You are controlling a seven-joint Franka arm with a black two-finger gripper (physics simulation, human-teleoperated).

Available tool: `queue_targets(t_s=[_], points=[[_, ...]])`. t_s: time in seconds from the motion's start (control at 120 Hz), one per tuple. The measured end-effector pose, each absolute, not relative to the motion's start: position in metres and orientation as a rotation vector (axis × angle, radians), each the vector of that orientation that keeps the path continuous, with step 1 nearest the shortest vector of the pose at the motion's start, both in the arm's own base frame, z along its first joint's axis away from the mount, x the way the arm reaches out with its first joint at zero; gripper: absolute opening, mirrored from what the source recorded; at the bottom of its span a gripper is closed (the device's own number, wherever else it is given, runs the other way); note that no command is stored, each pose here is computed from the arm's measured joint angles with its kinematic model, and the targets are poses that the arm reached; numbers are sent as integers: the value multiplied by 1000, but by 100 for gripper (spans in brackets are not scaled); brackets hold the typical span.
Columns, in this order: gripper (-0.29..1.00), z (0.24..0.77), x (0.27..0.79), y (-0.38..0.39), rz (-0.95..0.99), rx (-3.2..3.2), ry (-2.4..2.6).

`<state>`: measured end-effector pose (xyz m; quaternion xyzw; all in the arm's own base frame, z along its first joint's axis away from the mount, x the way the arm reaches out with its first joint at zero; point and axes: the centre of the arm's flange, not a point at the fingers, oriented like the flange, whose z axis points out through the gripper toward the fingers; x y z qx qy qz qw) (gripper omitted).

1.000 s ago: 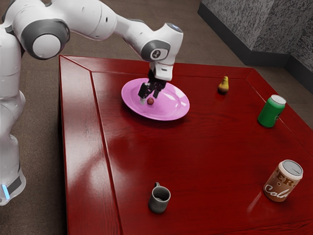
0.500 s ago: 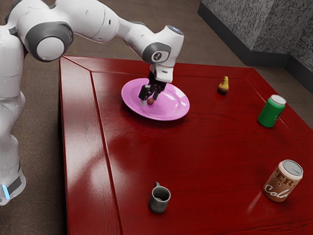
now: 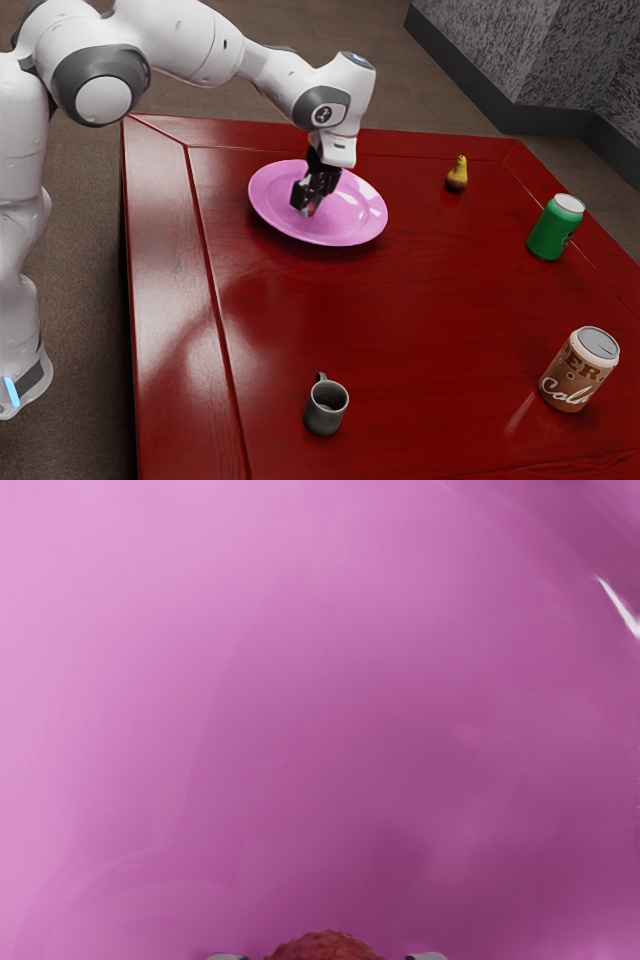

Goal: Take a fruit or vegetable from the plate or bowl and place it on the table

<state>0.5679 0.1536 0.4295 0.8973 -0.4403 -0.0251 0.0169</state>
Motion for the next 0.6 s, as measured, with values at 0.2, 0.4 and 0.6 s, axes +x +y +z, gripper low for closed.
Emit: queue_targets(t_s=[0.2, 0.4, 0.6], points=[[18, 444, 577, 135, -40, 2780, -1424], [18, 462, 597, 60, 15, 2696, -1596], [18, 471, 606, 10, 51, 2634, -1694]])
